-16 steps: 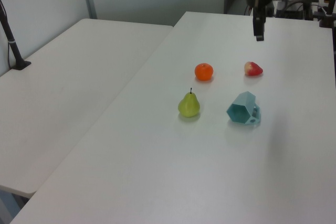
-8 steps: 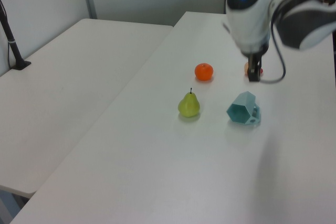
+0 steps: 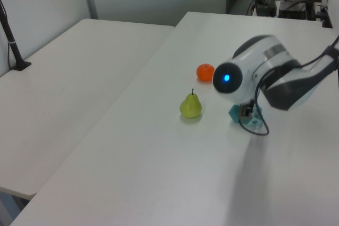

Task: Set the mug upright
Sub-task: 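Move the gripper down toward the light-blue mug lying on its side, then close the gripper on the mug's base end, then lift and rotate the mug so its base points down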

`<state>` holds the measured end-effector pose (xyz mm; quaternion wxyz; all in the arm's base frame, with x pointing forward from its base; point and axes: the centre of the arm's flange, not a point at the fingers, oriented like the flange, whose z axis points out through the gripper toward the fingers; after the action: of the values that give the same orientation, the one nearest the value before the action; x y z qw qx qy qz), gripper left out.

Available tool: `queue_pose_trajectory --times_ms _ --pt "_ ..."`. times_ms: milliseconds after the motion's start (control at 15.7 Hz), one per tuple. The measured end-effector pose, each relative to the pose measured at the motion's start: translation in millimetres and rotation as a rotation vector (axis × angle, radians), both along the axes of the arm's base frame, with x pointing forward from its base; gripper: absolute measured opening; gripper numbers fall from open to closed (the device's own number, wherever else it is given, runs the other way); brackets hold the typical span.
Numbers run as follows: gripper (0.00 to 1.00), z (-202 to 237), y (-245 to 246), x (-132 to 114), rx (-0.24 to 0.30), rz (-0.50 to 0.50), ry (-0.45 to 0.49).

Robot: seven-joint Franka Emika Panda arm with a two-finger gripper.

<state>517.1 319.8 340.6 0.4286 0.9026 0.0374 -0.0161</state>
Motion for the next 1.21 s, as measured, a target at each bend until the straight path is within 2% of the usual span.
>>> queue_pose_trajectory --times_ms 128,383,510,574,638,1021,1148,1212 --pt "1.0 -18.8 3.0 4.3 -0.004 -0.007 -0.028" --pt "0.98 -52.1 -2.7 10.5 -0.055 -0.028 -0.06" --pt "0.91 -63.6 -11.2 15.5 -0.068 -0.046 -0.056" --pt "0.91 -66.5 -17.0 19.1 -0.071 -0.057 -0.053" --pt "0.85 -67.2 -22.8 22.8 -0.071 -0.069 -0.052" --pt "0.24 -48.5 -41.2 38.2 -0.069 -0.107 -0.082" --pt "0.12 -38.0 -43.6 39.8 -0.065 -0.11 -0.085" --pt "0.11 -34.0 -44.7 40.3 -0.061 -0.106 -0.079"
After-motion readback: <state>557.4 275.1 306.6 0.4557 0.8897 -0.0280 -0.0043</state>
